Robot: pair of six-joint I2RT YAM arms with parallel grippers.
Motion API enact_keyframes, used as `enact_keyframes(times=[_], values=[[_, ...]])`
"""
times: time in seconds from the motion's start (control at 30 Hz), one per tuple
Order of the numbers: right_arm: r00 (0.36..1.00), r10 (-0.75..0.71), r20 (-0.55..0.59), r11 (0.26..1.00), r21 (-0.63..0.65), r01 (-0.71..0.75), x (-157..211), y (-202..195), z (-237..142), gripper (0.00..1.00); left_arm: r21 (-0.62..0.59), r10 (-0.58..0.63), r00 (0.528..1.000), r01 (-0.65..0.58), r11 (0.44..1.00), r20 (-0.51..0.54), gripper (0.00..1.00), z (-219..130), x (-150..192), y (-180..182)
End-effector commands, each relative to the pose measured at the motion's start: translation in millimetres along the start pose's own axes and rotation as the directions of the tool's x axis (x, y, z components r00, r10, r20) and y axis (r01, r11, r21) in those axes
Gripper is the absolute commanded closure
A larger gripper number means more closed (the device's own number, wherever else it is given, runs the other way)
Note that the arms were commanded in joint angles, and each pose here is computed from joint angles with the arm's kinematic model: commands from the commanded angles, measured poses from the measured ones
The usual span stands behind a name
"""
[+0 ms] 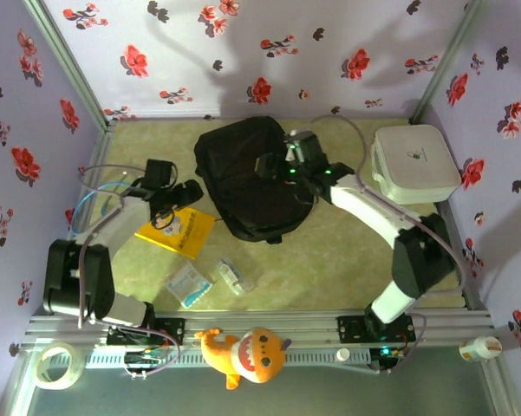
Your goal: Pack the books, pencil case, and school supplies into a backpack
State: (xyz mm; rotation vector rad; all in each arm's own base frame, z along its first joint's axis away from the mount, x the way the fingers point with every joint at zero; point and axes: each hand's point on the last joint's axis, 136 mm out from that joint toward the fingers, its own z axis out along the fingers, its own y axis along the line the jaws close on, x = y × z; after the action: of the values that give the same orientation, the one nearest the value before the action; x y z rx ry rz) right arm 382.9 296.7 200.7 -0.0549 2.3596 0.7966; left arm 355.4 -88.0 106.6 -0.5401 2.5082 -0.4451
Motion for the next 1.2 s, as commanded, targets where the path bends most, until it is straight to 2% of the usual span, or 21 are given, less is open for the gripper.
enact_keyframes(times=[0.0, 0.17, 0.27, 0.43, 0.67, 1.17], values=[[0.984, -0.135, -0.115, 0.991, -0.026, 0.133, 34, 33, 23, 0.21, -0.085, -0.126, 0.992, 0.125, 0.988, -0.007, 0.13, -11, 17, 43], [0.937, -0.278, -0.21, 0.959, -0.121, 0.257, 70, 91, 60, 0.29, -0.121, -0.303, 0.953, 0.3, 0.946, -0.003, 0.15, -21, 39, 87], [0.909, -0.309, -0.281, 0.948, -0.174, 0.268, 98, 115, 82, 0.37, -0.125, -0.391, 0.92, 0.392, 0.912, 0.028, 0.18, -24, 50, 106], [0.866, -0.356, -0.35, 0.931, -0.216, 0.295, 133, 137, 116, 0.45, -0.087, -0.486, 0.872, 0.489, 0.868, 0.053, 0.27, -22, 61, 118], [0.84, -0.372, -0.395, 0.928, -0.187, 0.323, 149, 129, 153, 0.46, -0.067, -0.507, 0.862, 0.507, 0.859, 0.025, 0.36, -12, 64, 116], [0.785, -0.359, -0.504, 0.933, -0.177, 0.313, 191, 105, 184, 0.59, -0.086, -0.548, 0.837, 0.545, 0.834, -0.003, 0.42, 2, 78, 122]])
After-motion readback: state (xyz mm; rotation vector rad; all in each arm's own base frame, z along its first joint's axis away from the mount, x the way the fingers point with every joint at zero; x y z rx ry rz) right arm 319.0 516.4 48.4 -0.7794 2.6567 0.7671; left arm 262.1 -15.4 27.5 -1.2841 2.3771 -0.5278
